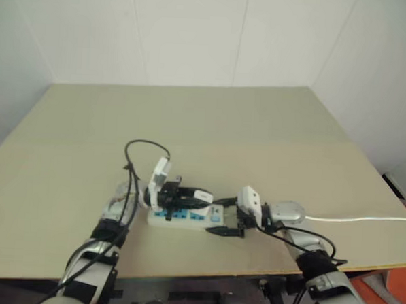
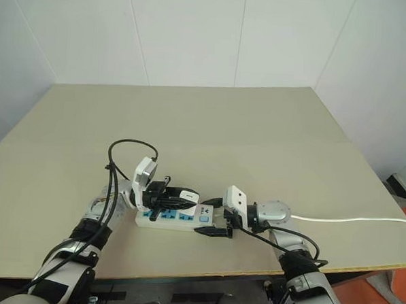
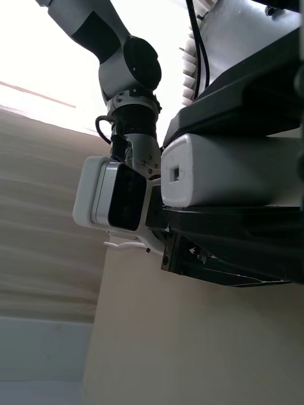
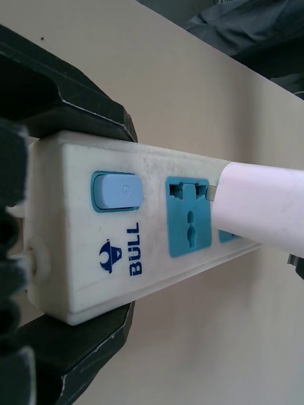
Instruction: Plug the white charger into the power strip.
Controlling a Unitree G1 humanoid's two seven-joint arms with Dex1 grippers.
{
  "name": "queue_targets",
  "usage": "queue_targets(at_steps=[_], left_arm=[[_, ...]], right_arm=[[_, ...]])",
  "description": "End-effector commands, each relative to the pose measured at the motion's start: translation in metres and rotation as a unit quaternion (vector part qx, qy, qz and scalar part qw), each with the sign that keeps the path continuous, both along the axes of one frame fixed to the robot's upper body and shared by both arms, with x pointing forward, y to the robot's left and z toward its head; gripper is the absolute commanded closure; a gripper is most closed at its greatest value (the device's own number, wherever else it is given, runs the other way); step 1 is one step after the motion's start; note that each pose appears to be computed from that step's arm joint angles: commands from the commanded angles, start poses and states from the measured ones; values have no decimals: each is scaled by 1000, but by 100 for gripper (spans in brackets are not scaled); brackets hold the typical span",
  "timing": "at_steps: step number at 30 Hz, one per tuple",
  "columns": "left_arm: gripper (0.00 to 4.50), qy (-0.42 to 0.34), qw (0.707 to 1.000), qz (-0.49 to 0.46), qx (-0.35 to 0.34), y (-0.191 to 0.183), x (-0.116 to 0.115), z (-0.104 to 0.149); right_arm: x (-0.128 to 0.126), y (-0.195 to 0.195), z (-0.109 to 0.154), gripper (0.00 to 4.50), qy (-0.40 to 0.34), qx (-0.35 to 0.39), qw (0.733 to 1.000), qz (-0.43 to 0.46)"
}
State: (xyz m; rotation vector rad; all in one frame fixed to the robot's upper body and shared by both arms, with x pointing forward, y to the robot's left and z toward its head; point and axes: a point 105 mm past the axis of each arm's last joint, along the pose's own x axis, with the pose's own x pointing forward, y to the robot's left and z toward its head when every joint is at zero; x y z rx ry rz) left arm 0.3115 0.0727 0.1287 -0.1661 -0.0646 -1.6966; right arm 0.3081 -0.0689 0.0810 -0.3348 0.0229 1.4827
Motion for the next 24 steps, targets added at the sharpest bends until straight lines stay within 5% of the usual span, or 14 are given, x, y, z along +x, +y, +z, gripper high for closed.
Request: queue_targets(at_steps=[1,14,24], left_arm=[[348,-14,1000,-1,1,1,0,1],[348,-8,999,-8,39,8,-6,-14],[348,-3,1000,4,4,3,0,-8]], right_arm=[[-5,10,-2,106,-10,-4,1000,17],[-5,11,-6,106,-10,-10,1000,14],[-2,10,-5,106,-14,-11,1000,8]])
